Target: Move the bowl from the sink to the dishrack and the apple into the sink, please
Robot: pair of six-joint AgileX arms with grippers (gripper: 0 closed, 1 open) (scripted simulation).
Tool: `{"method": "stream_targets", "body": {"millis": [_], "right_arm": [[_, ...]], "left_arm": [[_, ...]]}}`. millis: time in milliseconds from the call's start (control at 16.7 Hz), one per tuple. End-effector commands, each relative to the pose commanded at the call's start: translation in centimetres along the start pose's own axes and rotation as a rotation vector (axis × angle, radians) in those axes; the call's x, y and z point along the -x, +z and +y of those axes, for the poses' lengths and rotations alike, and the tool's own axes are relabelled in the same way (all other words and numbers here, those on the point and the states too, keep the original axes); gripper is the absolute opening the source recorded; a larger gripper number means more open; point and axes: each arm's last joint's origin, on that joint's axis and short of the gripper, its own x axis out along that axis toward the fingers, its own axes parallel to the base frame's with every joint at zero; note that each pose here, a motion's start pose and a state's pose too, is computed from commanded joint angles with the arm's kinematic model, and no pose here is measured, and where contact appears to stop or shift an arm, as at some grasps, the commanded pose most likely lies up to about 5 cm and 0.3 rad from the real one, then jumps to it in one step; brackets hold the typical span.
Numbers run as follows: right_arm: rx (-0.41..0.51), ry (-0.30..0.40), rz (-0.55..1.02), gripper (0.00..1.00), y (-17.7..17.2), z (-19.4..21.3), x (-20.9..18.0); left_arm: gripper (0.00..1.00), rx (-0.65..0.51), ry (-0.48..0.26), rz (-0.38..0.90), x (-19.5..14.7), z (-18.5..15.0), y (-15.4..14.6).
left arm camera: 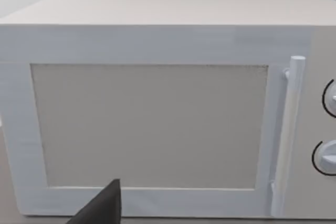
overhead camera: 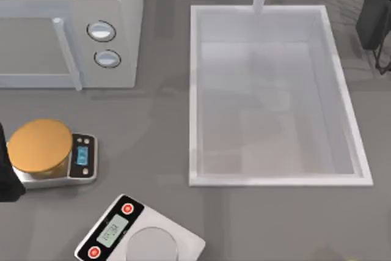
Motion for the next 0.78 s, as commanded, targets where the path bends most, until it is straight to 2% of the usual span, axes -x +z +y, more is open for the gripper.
{"method": "stream_targets", "body": {"millis": [120, 480, 780], "right_arm": [[0.035, -0.022, -0.026, 0.00, 0.0, -0.8, 0.5], [0.034, -0.024, -0.022, 0.00, -0.2, -0.9, 0.3], [0.015, -0.026, 0.026, 0.00, -5.2, -2.1, -3.9]], "left_arm": [[1.00, 0.000, 0.000, 0.000, 0.0, 0.0, 0.0], [1.00, 0.000, 0.000, 0.000, 0.0, 0.0, 0.0], [1.00, 0.000, 0.000, 0.000, 0.0, 0.0, 0.0]]}}
